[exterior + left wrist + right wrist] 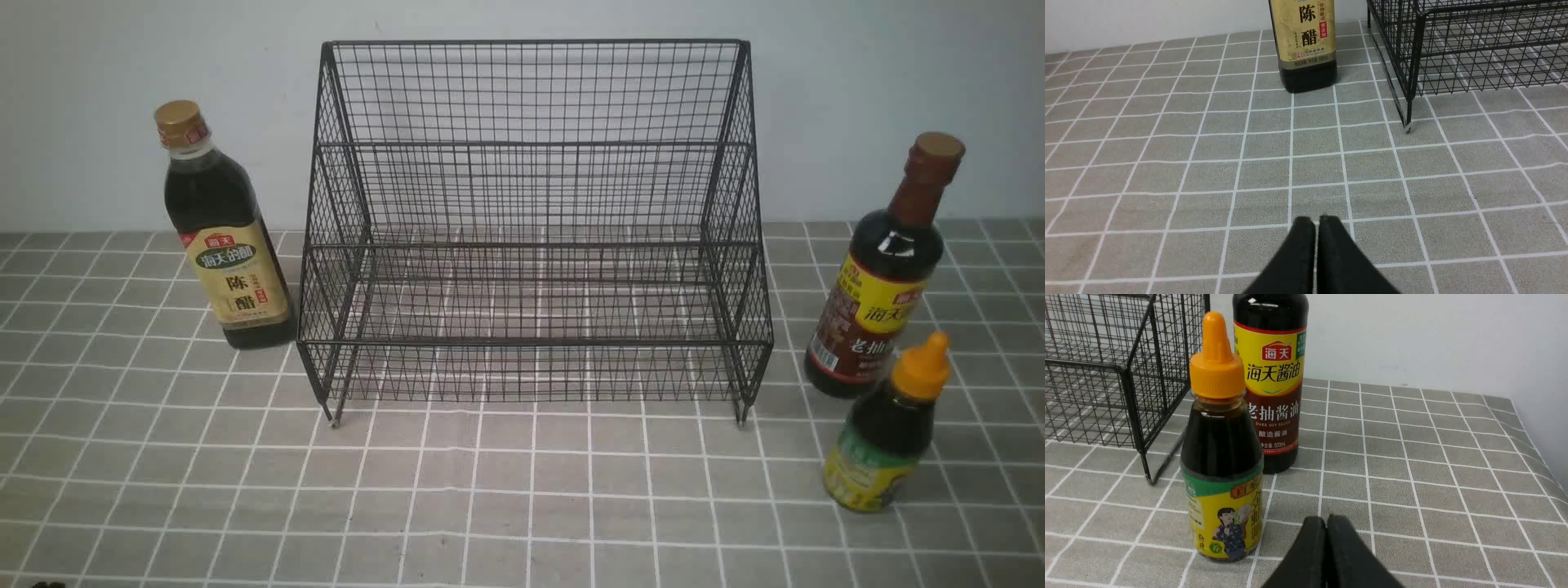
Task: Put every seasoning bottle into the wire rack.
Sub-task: Use the right arm to grab the condiment bottle closest to it
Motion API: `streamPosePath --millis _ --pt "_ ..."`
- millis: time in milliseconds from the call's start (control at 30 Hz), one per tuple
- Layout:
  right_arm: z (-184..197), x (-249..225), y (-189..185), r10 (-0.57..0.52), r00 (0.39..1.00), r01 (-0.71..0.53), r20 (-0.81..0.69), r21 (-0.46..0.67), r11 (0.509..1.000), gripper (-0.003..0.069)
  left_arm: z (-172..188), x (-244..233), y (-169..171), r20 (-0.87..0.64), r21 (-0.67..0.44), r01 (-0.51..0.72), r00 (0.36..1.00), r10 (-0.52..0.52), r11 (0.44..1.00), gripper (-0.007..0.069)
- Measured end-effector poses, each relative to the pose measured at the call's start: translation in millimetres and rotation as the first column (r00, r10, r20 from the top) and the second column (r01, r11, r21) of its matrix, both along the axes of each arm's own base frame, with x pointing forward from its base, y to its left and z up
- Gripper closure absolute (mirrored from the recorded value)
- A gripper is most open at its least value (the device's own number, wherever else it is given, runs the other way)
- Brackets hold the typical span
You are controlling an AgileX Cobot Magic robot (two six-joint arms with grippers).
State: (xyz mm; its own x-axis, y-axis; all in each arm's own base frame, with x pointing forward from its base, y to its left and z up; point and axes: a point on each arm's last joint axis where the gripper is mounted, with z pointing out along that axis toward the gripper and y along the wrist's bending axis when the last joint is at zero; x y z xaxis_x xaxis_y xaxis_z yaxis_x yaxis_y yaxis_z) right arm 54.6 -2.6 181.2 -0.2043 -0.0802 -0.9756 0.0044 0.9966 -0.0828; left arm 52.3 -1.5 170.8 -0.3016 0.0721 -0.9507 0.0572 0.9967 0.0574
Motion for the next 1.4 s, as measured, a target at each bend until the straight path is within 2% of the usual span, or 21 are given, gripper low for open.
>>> streamPosePath --millis 667,733,767,867,933,967,1200,1267,1300,1333,1400 --pt "0.0 0.0 0.0 0.0 1.0 0.0 0.0 0.003 1.0 0.0673 0.0 0.0 0.0 0.0 0.0 0.0 1.0 0.0 1.0 0.0632" --pt "1.4 0.4 1.1 0.0 1.0 -0.001 0.02 0.063 0.998 0.0673 0.0 0.0 0.0 0.0 0.0 0.0 1.0 0.0 1.0 0.0632" --pt "3.6 1.1 2.7 0.001 0.998 -0.009 0.057 0.14 0.99 0.0673 0.0 0.0 0.0 0.0 0.0 0.0 1.0 0.0 1.0 0.0632" --pt "17.3 2.1 4.3 -0.023 0.979 -0.048 0.202 0.34 0.939 0.0673 0.0 0.0 0.0 0.0 0.0 0.0 1.0 0.0 1.0 0.0632" --pt "24.9 1.8 3.6 -0.027 0.96 -0.095 0.278 0.413 0.906 0.0673 0.0 0.0 0.0 0.0 0.0 0.0 1.0 0.0 1.0 0.0632" --pt "28.9 1.4 2.7 -0.068 0.946 -0.089 0.316 0.456 0.885 0.0673 0.0 0.0 0.0 0.0 0.0 0.0 1.0 0.0 1.0 0.0632" --pt "41.7 -1.3 -1.1 -0.121 0.888 -0.137 0.443 0.508 0.851 0.0673 0.0 0.0 0.0 0.0 0.0 0.0 1.0 0.0 1.0 0.0632" --pt "47.1 -3.0 -2.5 -0.146 0.862 -0.17 0.486 0.547 0.82 0.0673 0.0 0.0 0.0 0.0 0.0 0.0 1.0 0.0 1.0 0.0632" --pt "52.2 -3.8 -1.4 -0.14 0.869 -0.188 0.475 0.579 0.794 0.0673 0.0 0.0 0.0 0.0 0.0 0.0 1.0 0.0 1.0 0.0632" --pt "58.0 -4.5 0.0 -0.125 0.878 -0.196 0.462 0.585 0.787 0.0673 0.0 0.0 0.0 0.0 0.0 0.0 1.0 0.0 1.0 0.0632" --pt "78.2 -6.1 3.7 -0.073 0.906 -0.197 0.417 0.568 0.8 0.0673 0.0 0.0 0.0 0.0 0.0 0.0 1.0 0.0 1.0 0.0632"
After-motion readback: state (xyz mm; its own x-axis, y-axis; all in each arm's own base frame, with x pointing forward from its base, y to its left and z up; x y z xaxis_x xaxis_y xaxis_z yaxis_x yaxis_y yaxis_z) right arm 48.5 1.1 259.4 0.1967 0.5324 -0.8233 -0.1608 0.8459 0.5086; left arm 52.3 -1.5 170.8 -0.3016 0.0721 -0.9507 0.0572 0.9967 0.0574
